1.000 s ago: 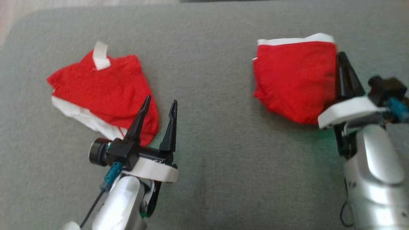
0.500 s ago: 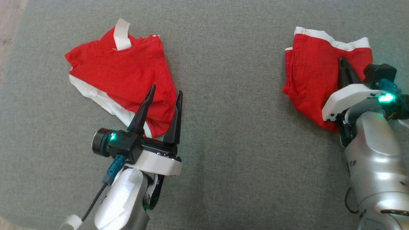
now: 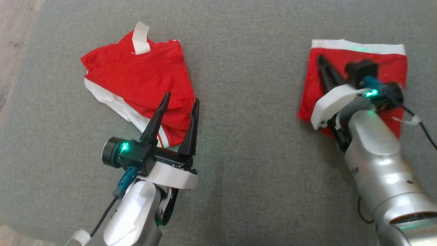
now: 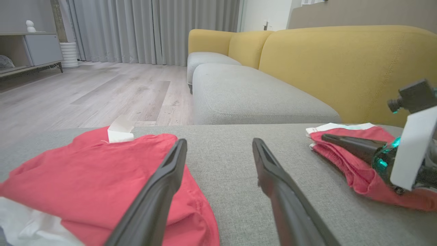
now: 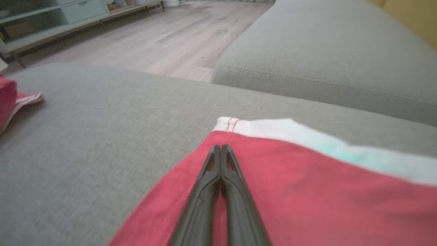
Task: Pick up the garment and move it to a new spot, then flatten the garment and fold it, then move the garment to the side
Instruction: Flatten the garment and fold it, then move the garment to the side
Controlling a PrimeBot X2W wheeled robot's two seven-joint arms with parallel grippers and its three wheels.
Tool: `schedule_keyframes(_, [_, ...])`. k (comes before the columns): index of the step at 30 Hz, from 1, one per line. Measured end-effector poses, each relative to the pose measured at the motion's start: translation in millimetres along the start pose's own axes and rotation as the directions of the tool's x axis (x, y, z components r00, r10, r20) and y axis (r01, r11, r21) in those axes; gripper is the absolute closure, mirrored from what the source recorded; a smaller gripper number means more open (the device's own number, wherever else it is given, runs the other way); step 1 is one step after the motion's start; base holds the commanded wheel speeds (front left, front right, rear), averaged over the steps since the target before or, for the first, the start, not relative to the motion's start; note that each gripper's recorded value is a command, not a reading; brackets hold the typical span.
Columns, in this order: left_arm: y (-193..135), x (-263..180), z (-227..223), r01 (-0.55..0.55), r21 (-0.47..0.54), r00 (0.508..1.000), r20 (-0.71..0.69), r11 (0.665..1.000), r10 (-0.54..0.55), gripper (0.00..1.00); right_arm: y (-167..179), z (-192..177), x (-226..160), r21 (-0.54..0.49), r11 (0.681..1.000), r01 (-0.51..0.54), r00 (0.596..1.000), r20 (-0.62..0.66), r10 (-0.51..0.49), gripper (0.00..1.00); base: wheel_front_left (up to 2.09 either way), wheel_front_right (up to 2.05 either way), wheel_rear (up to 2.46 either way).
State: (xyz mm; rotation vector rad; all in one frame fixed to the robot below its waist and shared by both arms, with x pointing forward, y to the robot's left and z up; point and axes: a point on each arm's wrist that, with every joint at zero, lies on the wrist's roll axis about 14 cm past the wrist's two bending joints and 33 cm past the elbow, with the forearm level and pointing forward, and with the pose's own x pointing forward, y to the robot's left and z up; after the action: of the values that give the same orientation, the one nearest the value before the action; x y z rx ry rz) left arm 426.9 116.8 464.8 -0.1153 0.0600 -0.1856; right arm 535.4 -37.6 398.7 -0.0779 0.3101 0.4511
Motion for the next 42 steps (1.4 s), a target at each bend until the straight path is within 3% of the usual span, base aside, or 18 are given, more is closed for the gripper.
schedule_keyframes(5, [1,-2,4,-0.004,0.002,1.000,0.009,1.000,0.004,0.00,15,-21,-5,-0.026,0.998,-0.051,0.995,-0.085,0.048,1.00,0.00,0.00,0.00])
schedule_keyframes(10, [-3,-1,11,0.006,0.000,1.000,0.030,1.000,-0.006,0.00,10,-10,-13,-0.003,1.000,-0.028,0.998,-0.050,0.028,1.00,0.00,0.00,0.00])
schedule_keyframes(15, [-9,-1,19,0.011,-0.006,0.998,0.055,1.000,-0.011,0.00,-14,24,-30,0.041,0.998,0.053,0.996,0.073,-0.056,1.00,0.00,0.00,0.00])
schedule_keyframes(20, [-22,-3,29,0.040,-0.018,0.996,0.084,0.999,-0.039,0.00,-55,58,-79,0.083,0.978,0.192,0.949,0.239,-0.206,1.00,0.00,0.00,0.00])
schedule_keyframes(26, [-39,-6,36,0.084,-0.020,0.991,0.103,0.996,-0.081,0.00,-75,33,-137,0.136,0.946,0.295,0.916,0.242,-0.321,1.00,0.00,0.00,0.00])
schedule_keyframes(28, [-43,-8,36,0.094,-0.021,0.991,0.102,0.995,-0.091,0.00,-75,24,-153,0.156,0.937,0.312,0.910,0.236,-0.342,0.00,0.00,0.00,0.00])
schedule_keyframes(33, [-49,-16,27,0.107,-0.027,0.991,0.078,0.994,-0.104,0.00,-74,3,-182,0.218,0.915,0.340,0.899,0.210,-0.384,0.00,0.00,0.00,0.00])
schedule_keyframes(42, [-51,-18,21,0.108,-0.031,0.992,0.062,0.994,-0.106,0.00,-71,0,-192,0.243,0.908,0.342,0.894,0.214,-0.394,0.00,0.00,0.00,0.00])
